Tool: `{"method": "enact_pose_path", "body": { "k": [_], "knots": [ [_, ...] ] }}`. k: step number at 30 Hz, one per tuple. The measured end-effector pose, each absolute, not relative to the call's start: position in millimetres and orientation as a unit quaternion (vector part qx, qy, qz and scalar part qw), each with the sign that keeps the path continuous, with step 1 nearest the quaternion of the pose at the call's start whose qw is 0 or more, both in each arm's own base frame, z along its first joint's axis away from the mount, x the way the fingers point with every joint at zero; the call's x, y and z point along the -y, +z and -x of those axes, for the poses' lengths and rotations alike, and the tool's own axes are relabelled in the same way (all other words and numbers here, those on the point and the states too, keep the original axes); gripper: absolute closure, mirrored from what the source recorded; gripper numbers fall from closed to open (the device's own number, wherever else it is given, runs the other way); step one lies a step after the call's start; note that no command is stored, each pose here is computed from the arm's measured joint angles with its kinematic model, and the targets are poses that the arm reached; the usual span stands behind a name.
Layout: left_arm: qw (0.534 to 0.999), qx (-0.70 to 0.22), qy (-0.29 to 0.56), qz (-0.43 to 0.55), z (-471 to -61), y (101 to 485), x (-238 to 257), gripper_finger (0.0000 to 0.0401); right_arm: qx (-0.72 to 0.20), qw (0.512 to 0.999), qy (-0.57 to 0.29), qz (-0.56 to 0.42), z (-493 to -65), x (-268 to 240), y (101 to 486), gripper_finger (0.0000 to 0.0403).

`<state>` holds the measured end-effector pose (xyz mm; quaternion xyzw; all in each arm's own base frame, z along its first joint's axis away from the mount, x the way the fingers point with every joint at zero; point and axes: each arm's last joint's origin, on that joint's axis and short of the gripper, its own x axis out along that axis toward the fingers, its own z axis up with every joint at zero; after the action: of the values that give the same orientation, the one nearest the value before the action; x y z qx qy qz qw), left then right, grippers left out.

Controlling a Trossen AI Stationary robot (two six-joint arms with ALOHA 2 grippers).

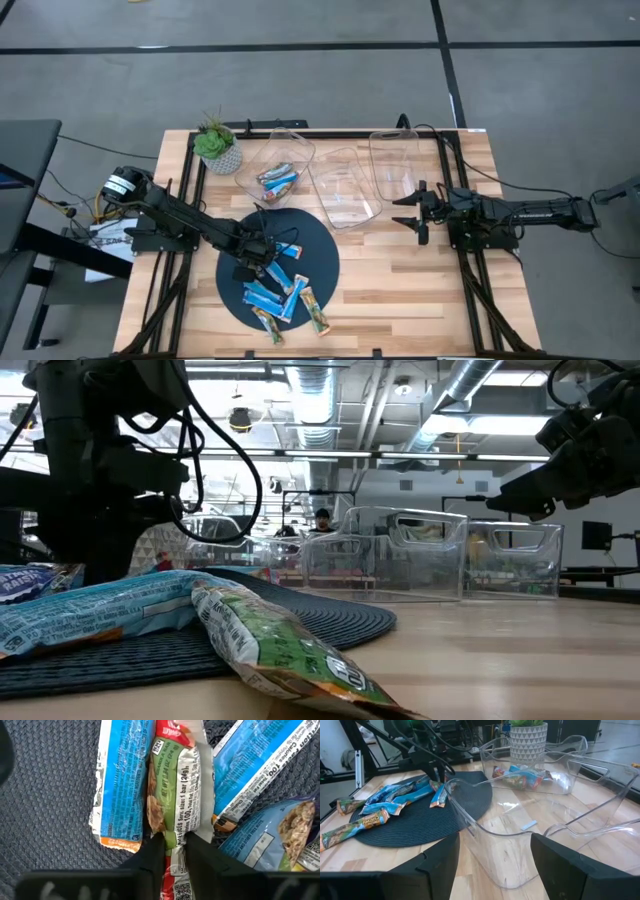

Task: Pick and place Granola Bars by type
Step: Put the red granola bar into the left transparent bin

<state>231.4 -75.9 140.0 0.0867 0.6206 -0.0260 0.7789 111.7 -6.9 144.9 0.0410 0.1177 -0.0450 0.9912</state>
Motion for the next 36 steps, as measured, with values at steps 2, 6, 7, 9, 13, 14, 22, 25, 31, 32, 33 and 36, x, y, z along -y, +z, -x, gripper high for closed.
{"method": "enact_pose_path", "body": {
  "k": [2,6,7,9,13,14,22,25,31,32,33,36],
  "knots": [
    [0.780,-0.619,-0.026,-0.086,-232,140,76,0.0359,-0.118,0.991,-0.045,-0.041,-112,7,145,0.0163],
    [0.783,-0.615,-0.027,-0.085,-231,143,76,0.0377,-0.118,0.991,-0.045,-0.041,-112,7,145,0.0163],
    [0.785,-0.614,-0.026,-0.084,-231,144,76,0.0378,-0.118,0.991,-0.045,-0.041,-112,7,145,0.0163],
    [0.791,-0.606,-0.026,-0.080,-230,148,75,0.0377,-0.118,0.991,-0.045,-0.041,-112,7,145,0.0163],
    [0.807,-0.586,-0.023,-0.065,-227,159,74,0.0372,-0.118,0.991,-0.045,-0.041,-112,7,145,0.0163],
    [0.812,-0.580,-0.024,-0.063,-227,163,74,0.0371,-0.118,0.991,-0.045,-0.041,-112,7,145,0.0163],
    [0.866,-0.494,-0.001,-0.070,-225,193,68,0.0378,-0.118,0.991,-0.045,-0.041,-112,7,145,0.0163],
    [0.887,-0.453,0.029,-0.087,-226,206,59,0.0377,-0.118,0.991,-0.045,-0.041,-112,7,145,0.0163],
    [0.914,-0.374,0.104,-0.120,-229,229,35,0.0375,-0.118,0.991,-0.045,-0.041,-112,7,145,0.0163],
    [0.916,-0.364,0.115,-0.126,-230,232,31,0.0375,-0.118,0.991,-0.045,-0.041,-112,7,145,0.0163],
    [0.918,-0.353,0.127,-0.130,-231,235,27,0.0375,-0.118,0.991,-0.045,-0.041,-112,7,145,0.0163],
    [0.921,-0.327,0.161,-0.135,-233,242,14,0.0374,-0.118,0.991,-0.045,-0.041,-112,7,145,0.0163]
  ]
}}
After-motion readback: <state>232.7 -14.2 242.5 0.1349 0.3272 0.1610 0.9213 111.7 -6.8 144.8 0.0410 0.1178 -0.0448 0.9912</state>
